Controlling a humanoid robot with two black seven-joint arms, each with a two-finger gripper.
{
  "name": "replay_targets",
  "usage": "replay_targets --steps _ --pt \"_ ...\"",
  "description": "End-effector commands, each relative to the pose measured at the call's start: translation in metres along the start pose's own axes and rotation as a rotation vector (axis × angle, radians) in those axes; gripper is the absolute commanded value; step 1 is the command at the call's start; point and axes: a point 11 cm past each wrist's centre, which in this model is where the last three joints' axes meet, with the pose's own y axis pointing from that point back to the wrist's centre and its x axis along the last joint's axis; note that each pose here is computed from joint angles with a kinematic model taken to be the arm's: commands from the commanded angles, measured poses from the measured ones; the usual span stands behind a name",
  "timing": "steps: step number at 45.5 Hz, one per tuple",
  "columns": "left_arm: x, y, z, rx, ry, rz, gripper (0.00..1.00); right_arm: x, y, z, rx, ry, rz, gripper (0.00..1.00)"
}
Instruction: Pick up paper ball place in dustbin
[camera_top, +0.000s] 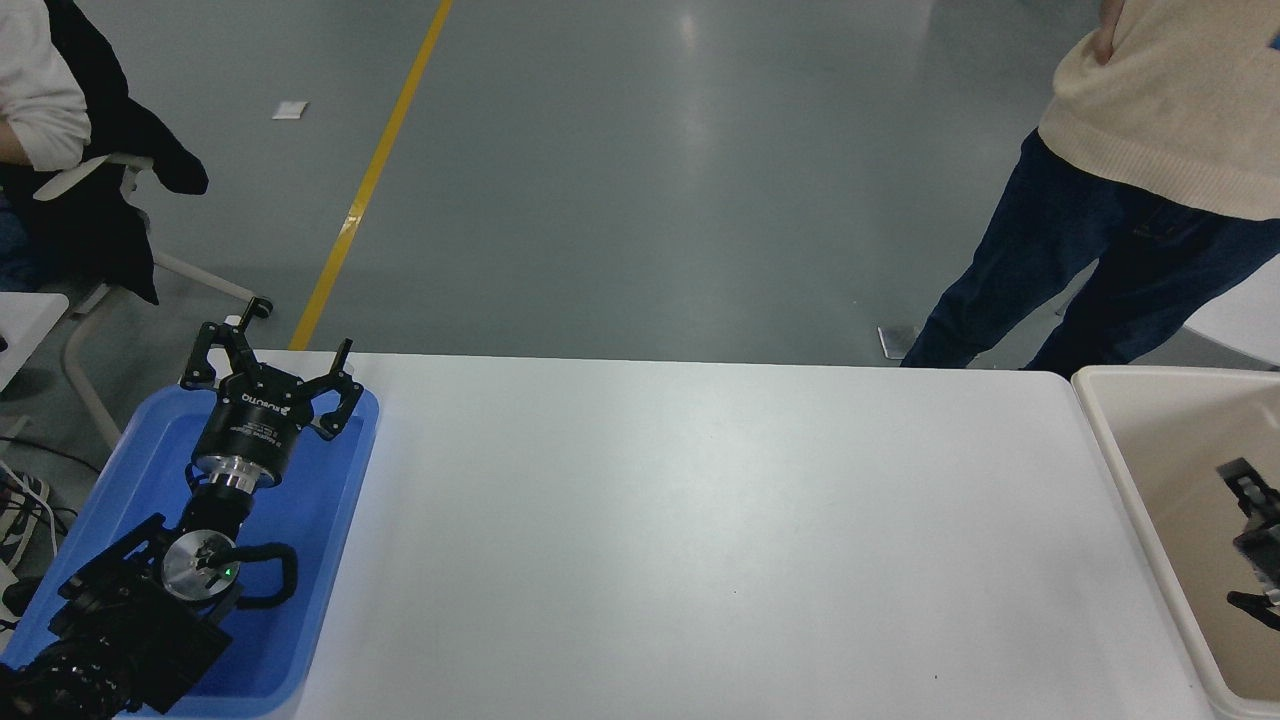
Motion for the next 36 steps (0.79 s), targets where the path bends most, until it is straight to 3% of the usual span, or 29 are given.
replay_targets --steps 1,12,21,32,36 --pt "0.0 0.0 0.0 0.001 -0.001 0.0 1.0 -0.019 0.022 -0.07 0.186 -0.422 -0.172 1.0" --pt "0.0 0.0 0.0 0.001 -0.001 0.0 1.0 -0.09 0.045 -0.107 0.323 -0.615 -0.44 1.0" --pt "-0.001 -0.001 0.0 0.002 -0.001 -0.001 1.0 -0.142 0.066 -0.121 0.544 -0.691 -0.567 1.0" --pt "-0.001 -0.001 0.0 0.002 -0.001 -0.001 1.0 -0.176 0.09 -0.128 0.773 -0.793 -0.566 1.0" --pt "-0.001 -0.001 0.0 0.002 -0.001 -0.001 1.0 -0.18 0.093 -0.126 0.79 -0.785 -0.564 1.0"
